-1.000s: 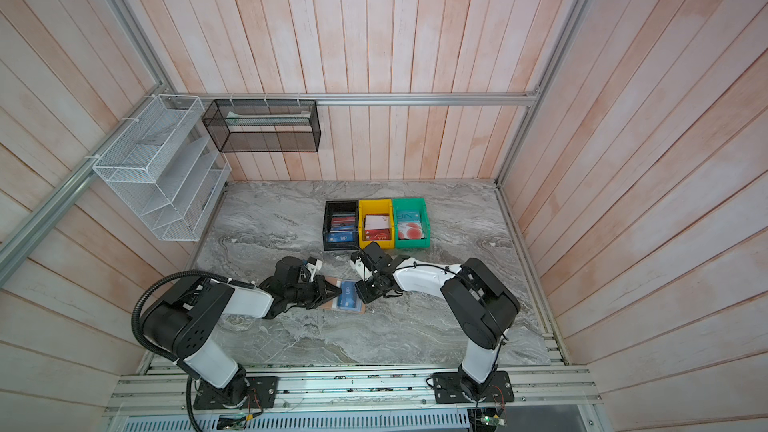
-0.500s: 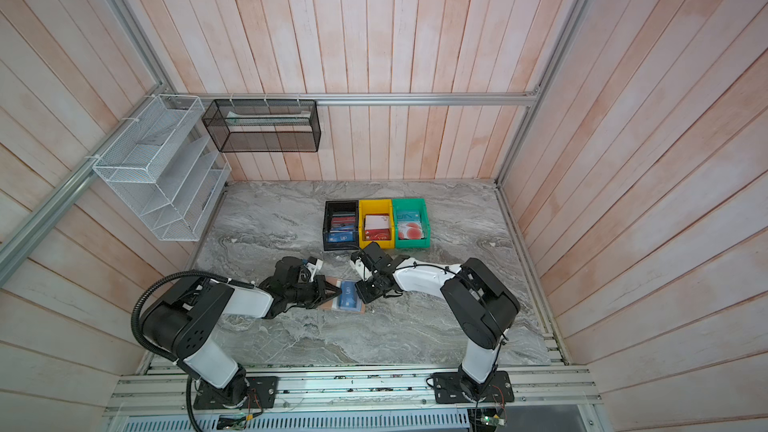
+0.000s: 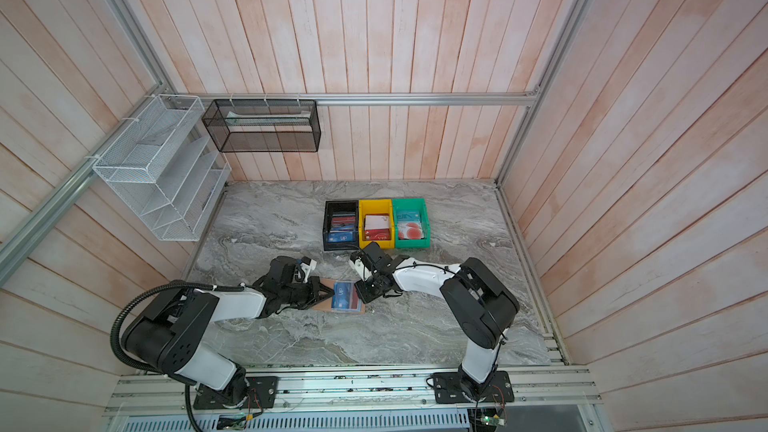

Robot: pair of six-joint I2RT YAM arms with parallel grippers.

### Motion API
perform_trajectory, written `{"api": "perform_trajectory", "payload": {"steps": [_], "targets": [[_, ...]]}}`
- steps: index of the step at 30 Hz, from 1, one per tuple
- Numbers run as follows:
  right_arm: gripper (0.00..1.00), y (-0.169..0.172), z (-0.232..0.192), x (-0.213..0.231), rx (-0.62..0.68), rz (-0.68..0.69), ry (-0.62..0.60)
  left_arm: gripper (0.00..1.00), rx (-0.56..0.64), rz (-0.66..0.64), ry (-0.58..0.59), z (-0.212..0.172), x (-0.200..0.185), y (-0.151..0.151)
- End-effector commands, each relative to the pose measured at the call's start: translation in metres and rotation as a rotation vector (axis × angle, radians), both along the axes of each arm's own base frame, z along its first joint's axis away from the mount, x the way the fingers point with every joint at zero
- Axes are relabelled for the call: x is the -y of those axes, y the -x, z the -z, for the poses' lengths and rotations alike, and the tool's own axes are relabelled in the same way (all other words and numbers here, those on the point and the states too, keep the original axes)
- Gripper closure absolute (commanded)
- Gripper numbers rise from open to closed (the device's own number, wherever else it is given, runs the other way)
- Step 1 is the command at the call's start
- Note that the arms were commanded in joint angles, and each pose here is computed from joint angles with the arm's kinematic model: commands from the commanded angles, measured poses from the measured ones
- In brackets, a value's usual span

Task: Take the credit cards out of the card holder

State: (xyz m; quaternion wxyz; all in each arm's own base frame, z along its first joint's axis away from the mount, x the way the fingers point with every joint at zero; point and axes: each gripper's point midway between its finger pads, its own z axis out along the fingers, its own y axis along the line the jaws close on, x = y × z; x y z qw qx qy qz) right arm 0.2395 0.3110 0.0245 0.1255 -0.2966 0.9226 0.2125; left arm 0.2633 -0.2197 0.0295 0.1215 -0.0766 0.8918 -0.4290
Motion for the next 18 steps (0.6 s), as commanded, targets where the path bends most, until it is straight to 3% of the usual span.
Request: {"api": "perform_trajectory", "payload": {"steps": [1,11,18], "targets": [[0.8,0.02,0.034,0.014,-0.091,-0.009,0.09,1.0,-0.052,-0.038,-0.106,0.019,-0.024,0.01],[0.8,0.02,0.031,0.014,-0.093,-0.019,0.094,1.0,-0.022,-0.064,-0.137,0.007,-0.04,0.005],[0.8,0.012,-0.014,0.002,-0.037,-0.04,0.019,1.0,0.04,-0.061,-0.078,-0.02,-0.037,-0.002]]}}
